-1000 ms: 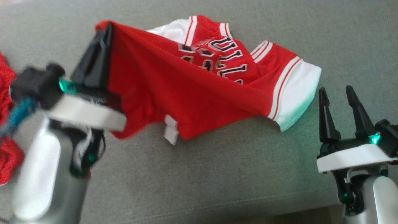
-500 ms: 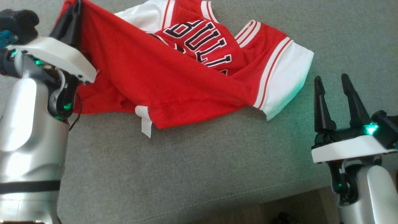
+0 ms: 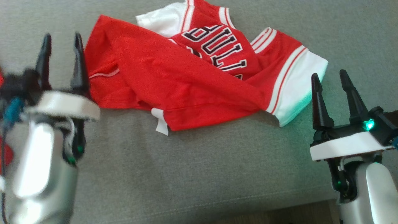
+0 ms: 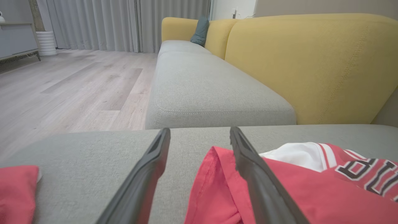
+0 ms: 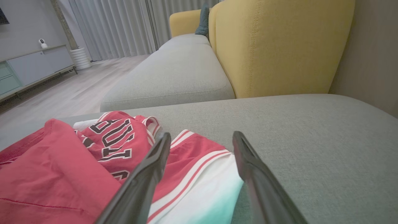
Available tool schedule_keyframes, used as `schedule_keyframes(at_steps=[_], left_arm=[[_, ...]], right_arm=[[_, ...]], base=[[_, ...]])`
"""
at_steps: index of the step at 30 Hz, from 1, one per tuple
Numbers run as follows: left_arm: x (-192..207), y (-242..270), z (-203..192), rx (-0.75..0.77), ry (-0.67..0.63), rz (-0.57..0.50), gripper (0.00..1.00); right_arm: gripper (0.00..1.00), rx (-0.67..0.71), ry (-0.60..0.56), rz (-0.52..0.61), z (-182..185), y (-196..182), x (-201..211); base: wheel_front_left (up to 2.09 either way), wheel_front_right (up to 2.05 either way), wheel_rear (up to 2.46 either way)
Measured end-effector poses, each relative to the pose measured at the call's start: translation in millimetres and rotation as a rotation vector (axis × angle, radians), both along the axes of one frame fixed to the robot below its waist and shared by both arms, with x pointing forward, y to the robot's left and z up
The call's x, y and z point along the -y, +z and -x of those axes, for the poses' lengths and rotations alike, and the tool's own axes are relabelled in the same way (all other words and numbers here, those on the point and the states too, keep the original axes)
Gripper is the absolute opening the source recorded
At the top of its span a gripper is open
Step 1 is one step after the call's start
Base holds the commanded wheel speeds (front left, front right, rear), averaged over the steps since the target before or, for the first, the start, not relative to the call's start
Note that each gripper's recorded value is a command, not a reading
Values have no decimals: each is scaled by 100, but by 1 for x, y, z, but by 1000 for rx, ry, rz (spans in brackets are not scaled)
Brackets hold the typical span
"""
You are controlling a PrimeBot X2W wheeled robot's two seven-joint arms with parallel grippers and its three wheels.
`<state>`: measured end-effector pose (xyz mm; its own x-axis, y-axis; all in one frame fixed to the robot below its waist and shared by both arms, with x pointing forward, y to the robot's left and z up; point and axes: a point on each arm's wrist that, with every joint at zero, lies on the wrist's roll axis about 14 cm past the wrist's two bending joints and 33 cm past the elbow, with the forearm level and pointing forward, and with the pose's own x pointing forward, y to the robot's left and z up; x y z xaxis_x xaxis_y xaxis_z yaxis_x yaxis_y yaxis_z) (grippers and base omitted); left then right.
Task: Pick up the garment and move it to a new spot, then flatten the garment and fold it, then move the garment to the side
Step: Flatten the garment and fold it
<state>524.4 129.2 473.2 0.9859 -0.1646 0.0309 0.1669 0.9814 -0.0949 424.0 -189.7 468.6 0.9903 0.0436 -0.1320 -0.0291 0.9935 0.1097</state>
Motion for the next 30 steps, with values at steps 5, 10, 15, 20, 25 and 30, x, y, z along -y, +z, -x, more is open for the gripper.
schedule_keyframes(at_steps=[5,10,15,20,25,30], left_arm=[[-7,11,35,27,30,15,100],[-12,9,63,15,49,14,100],[-15,5,87,-6,59,-1,100],[-11,6,99,-8,43,-11,100],[-7,2,108,-26,29,-10,100],[-6,3,110,-25,26,-10,100]], right_arm=[[100,19,29,2,-2,10,-9],[100,28,44,5,-2,17,-14],[100,46,51,4,-1,25,-17],[100,47,51,4,4,28,-17],[100,28,37,5,13,24,-12],[100,34,35,4,14,26,-12]], base=[[0,0,0],[0,0,0],[0,0,0],[0,0,0],[0,0,0],[0,0,0]])
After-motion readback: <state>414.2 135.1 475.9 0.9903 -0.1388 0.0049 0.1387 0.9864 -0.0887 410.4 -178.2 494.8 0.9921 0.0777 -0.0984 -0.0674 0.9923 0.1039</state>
